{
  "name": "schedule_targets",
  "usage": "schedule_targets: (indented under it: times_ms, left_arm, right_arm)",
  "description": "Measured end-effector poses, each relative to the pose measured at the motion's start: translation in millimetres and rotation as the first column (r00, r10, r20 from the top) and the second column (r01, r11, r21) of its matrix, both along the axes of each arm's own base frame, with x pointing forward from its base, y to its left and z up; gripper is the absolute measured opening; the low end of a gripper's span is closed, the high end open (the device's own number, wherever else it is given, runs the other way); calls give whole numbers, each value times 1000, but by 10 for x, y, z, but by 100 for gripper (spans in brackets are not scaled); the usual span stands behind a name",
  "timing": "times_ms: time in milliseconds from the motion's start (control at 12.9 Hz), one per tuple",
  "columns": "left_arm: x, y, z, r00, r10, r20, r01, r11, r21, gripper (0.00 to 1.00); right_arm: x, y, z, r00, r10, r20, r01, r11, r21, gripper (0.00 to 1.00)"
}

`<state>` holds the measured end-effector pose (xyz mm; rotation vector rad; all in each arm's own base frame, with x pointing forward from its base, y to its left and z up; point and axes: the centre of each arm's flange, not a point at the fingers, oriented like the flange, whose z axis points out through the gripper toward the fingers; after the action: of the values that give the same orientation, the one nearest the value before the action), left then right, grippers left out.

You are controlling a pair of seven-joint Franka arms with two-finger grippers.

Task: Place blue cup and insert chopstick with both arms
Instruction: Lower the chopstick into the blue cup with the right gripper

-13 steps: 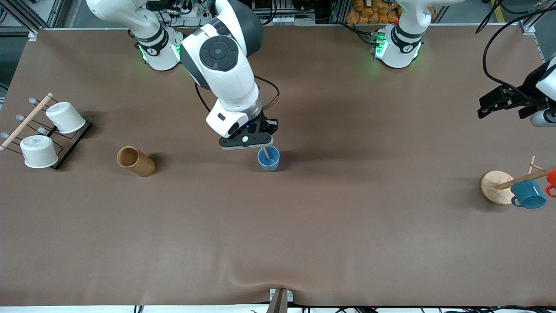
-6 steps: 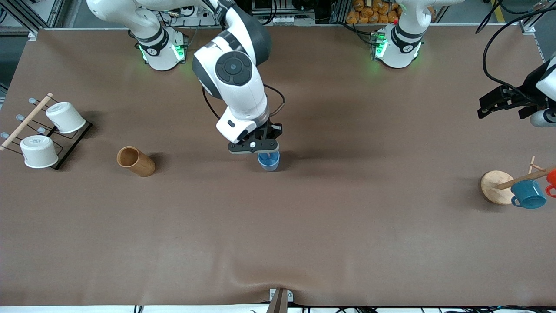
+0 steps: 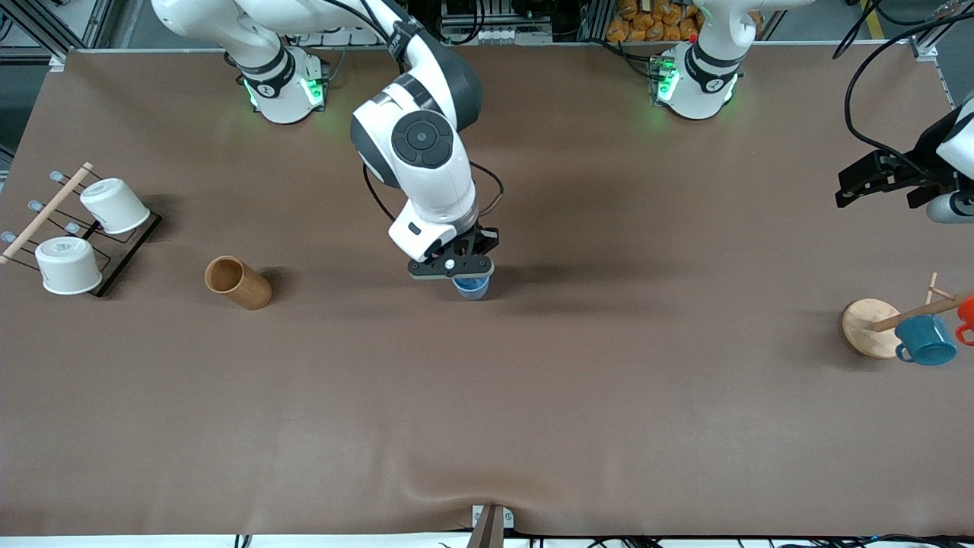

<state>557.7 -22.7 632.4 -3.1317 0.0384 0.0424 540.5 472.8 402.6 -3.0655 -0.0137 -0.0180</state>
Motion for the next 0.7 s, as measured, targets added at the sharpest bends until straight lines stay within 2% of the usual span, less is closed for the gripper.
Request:
schedule_targets:
  times_ms: [699]
  left_arm:
    - [0, -2, -1, 1000, -2, 0, 2, 1000, 0, 100]
  right_arm:
    - [52, 0, -277, 1000, 10, 15, -9, 998, -55, 11]
